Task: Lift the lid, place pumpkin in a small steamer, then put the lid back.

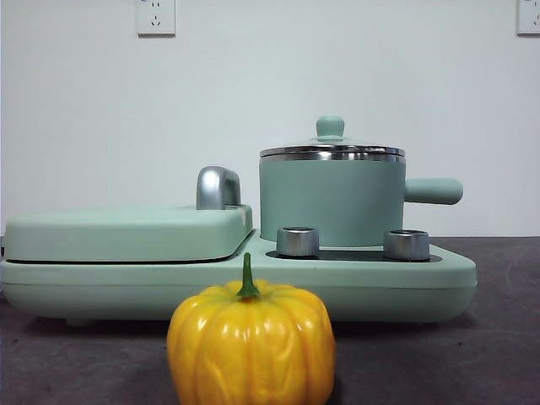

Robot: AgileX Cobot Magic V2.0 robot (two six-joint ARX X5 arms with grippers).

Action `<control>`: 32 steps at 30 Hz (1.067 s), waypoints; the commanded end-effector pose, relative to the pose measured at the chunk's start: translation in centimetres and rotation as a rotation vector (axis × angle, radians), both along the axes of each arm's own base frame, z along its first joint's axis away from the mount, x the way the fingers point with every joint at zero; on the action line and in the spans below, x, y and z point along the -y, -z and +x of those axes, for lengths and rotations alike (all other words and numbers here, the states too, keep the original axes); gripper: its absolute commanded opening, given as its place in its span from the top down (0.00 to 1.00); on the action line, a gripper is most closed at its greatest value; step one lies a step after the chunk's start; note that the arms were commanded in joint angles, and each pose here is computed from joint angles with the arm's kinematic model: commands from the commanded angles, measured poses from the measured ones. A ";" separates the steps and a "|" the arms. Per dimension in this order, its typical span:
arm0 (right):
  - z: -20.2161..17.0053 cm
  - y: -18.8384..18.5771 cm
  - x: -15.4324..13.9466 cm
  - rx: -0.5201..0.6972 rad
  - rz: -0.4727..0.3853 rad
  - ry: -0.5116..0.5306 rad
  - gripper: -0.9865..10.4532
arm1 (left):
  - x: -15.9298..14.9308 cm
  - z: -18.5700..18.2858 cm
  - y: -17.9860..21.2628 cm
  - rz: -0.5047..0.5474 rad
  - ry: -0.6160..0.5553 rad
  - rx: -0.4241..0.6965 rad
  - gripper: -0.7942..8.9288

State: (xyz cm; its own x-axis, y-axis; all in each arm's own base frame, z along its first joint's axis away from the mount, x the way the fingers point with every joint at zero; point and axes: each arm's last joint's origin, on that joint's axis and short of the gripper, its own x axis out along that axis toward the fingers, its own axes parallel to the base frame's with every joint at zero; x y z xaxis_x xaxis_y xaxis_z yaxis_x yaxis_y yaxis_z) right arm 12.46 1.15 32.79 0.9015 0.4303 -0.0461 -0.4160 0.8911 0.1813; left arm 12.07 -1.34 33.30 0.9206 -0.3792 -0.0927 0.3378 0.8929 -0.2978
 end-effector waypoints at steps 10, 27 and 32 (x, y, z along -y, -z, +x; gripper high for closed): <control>4.2 -0.8 -1.5 -0.031 -0.136 -0.174 0.90 | 2.1 5.7 -1.1 0.166 0.185 0.022 0.91; 4.8 1.0 -4.7 -0.020 -0.399 -0.370 0.72 | 5.8 8.1 -1.4 0.359 0.375 0.117 0.71; 4.8 1.0 -4.7 -0.020 -0.397 -0.369 0.66 | 6.1 8.0 -1.4 0.359 0.392 0.118 0.56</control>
State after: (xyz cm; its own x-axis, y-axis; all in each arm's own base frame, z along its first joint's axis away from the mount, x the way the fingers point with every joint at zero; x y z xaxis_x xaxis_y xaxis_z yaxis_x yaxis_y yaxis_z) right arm 17.18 5.73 31.09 0.6859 0.6615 -0.3034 -0.7142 0.6919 -0.1060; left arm 19.89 -7.29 33.88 0.7306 -0.6502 -0.2085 0.6709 0.7404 0.0418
